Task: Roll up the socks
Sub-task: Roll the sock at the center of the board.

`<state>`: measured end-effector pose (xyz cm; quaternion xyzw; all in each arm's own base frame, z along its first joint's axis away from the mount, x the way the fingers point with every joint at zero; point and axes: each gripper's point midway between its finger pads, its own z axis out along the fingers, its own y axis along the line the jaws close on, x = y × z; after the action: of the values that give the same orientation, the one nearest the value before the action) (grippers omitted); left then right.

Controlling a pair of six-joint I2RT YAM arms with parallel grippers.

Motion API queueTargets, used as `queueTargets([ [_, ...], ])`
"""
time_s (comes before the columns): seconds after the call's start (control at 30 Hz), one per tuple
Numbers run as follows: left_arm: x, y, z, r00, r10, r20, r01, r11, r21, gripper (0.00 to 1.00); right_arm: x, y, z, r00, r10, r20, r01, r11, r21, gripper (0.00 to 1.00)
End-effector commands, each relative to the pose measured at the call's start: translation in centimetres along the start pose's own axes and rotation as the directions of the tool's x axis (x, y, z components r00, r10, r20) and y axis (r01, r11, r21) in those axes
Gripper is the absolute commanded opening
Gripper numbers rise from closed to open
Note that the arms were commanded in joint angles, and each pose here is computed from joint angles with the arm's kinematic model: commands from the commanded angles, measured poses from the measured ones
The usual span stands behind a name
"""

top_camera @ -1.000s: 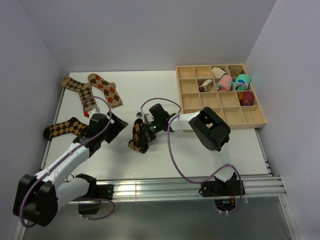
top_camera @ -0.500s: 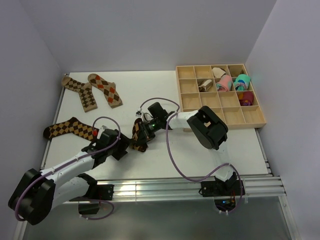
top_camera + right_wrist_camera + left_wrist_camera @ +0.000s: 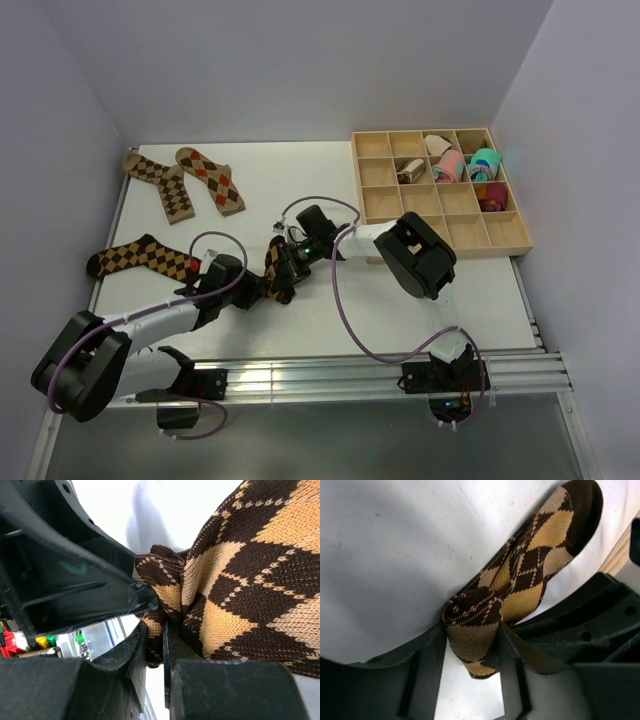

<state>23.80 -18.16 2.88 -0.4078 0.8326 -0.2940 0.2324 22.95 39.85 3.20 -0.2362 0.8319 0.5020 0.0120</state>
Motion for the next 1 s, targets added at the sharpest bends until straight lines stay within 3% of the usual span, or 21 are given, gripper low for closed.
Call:
queueTargets([
  [0.0,-0.5,3.3,0.7,0.998,0.043,0.039,-0.037,0.990,-0.137,0.43,0.2,-3.5,-0.4,0.999,0.019,0.050,-0.026,0.990,0.141,0.17],
  [0.03,-0.6,2.8,0.7,0.998,0.048,0.042,-0.042,0.991,-0.129,0.38,-0.1,-2.8,-0.9,0.998,-0.001,0.065,-0.009,0.990,0.143,0.25],
  [0.07,-0.7,2.8,0.7,0.997,0.065,0.040,-0.059,0.989,-0.133,0.26,-0.1,-2.7,-1.1,0.997,-0.026,0.079,0.014,0.989,0.145,0.28],
  [0.17,-1.0,2.4,0.7,0.994,0.104,0.046,-0.096,0.984,-0.151,0.10,-0.8,-1.3,-2.8,0.983,-0.119,0.141,0.091,0.978,0.189,0.39],
  [0.37,-1.4,1.2,0.6,0.980,0.199,0.030,-0.190,0.965,-0.178,0.08,-1.9,0.4,-6.6,0.886,-0.400,0.234,0.262,0.849,0.460,0.49],
  [0.5,-1.0,0.9,0.8,0.972,0.236,-0.008,-0.233,0.954,-0.188,0.08,-2.8,3.0,-8.2,0.739,-0.626,0.250,0.387,0.697,0.604,0.52],
  [0.7,-0.5,0.2,1.1,0.964,0.259,-0.054,-0.265,0.947,-0.181,0.07,-2.0,5.6,-6.9,0.578,-0.797,0.175,0.506,0.519,0.689,0.55],
  [0.97,-0.6,0.1,1.5,0.958,0.270,-0.096,-0.283,0.944,-0.172,0.07,-0.7,4.8,-2.9,0.536,-0.844,0.038,0.577,0.399,0.713,0.56],
])
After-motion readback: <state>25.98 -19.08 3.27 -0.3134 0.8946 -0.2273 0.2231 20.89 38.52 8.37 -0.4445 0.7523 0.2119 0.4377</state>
